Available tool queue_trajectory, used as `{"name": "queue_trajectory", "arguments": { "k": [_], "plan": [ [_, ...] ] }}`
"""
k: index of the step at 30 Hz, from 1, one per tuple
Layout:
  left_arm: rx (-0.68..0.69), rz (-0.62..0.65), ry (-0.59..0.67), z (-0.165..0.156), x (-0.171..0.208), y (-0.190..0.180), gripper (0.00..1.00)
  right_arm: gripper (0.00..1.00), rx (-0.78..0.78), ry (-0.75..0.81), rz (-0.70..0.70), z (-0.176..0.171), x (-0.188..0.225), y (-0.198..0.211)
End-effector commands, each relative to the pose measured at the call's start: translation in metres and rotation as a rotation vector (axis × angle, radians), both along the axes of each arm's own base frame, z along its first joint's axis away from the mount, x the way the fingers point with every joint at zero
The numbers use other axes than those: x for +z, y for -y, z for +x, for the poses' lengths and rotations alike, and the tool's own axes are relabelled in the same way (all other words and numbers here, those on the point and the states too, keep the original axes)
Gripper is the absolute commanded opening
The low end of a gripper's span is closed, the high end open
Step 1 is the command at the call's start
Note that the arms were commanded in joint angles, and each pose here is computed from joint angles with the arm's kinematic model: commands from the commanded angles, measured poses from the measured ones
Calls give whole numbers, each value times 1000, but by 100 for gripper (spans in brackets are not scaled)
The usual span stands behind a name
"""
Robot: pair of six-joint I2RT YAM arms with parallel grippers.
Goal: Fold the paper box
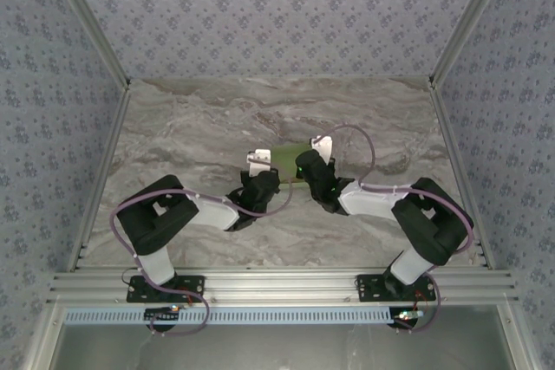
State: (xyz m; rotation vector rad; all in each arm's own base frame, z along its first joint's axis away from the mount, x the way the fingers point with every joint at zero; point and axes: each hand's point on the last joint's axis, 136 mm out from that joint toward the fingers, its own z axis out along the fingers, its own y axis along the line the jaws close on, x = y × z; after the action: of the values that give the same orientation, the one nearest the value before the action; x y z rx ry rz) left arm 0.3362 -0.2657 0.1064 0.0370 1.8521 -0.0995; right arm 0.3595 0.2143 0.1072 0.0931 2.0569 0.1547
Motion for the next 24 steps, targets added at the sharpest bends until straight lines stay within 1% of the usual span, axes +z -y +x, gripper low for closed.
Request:
{"name": "queue_trajectory", "arguments": {
  "k": [1, 7, 12, 24],
  "plan": [
    [12, 58, -5, -8, -15, -8, 2, 5, 5, -28, -46, -12, -16, 8],
    [17, 74, 3, -16, -25, -17, 3, 5, 29, -5, -77, -21, -22, 12],
    [11, 112, 30, -25, -29, -17, 3, 5, 40, 16, -93, -29, -30, 15],
    [-3, 150, 23, -36, -48, -23, 4, 5, 35, 24, -95, -46, -45, 21]
  ]
}}
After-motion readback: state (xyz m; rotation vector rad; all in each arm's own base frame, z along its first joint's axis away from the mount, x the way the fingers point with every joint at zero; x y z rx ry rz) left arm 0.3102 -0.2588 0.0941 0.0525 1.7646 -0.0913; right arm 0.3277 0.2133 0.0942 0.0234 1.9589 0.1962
